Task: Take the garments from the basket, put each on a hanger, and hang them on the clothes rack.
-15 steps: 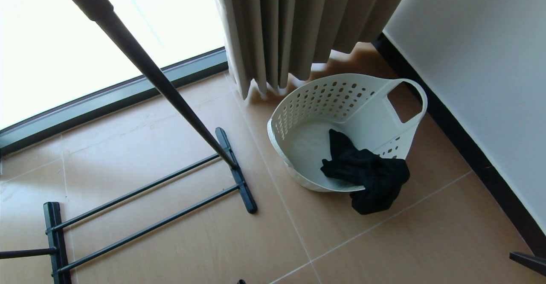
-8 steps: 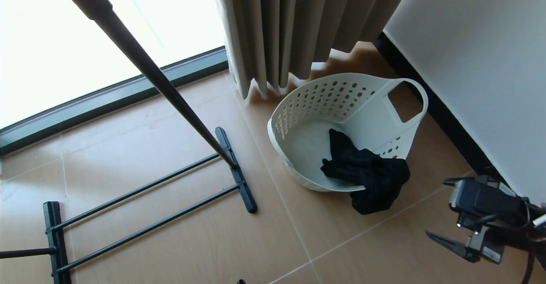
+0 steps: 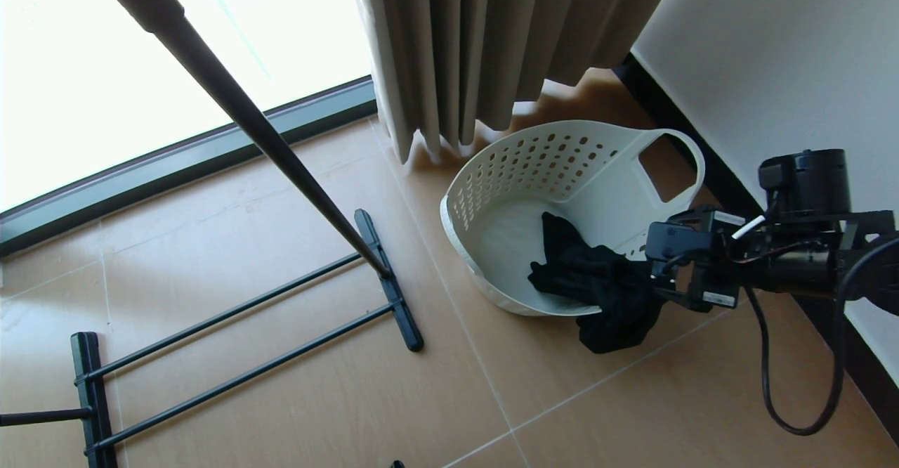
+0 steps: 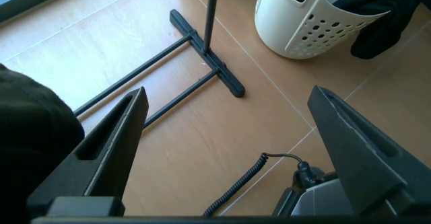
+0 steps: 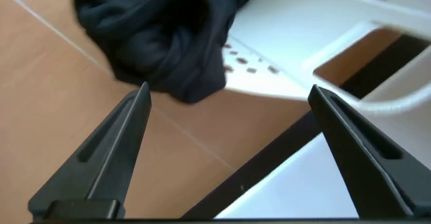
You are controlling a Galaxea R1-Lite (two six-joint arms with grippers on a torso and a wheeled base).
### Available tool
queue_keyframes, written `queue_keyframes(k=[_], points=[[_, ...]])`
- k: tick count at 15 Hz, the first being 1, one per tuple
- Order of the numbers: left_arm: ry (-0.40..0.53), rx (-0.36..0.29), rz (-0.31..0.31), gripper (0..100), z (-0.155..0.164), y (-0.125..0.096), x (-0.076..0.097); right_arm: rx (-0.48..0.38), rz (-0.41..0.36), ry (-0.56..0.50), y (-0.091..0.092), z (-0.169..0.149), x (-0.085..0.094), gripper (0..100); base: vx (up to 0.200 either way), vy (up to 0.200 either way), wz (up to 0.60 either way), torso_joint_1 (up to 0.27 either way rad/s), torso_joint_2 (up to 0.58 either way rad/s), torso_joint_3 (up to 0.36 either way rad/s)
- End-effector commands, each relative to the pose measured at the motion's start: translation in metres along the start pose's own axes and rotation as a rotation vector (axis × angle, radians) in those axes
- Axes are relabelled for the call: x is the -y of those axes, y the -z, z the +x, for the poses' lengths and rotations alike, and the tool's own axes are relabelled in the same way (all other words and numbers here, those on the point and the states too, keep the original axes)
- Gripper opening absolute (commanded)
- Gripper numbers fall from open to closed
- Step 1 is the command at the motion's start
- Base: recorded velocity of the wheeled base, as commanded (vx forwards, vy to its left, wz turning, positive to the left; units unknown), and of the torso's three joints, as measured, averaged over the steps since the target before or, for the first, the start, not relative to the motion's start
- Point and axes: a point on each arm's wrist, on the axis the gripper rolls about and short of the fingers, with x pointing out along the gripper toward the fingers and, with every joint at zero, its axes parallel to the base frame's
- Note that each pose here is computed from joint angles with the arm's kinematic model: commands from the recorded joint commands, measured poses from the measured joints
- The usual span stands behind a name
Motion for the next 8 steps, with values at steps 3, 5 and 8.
queue_keyframes(k=[3,5,8], points=[[0.000,0.001,0.000,100,0.000,0.000,0.000,-0.038,-0.016,-0.024,-0.008,0.039,0.001,100,0.000,0.000,0.00,0.000,0.00,0.000],[0.000,0.001,0.000,100,0.000,0.000,0.000,-0.056,-0.011,-0.017,-0.008,0.045,0.003,100,0.000,0.000,0.00,0.000,0.00,0.000],[-0.002,0.000,0.000,100,0.000,0.000,0.000,-0.056,-0.008,-0.015,-0.008,0.052,0.005,100,0.000,0.000,0.00,0.000,0.00,0.000]])
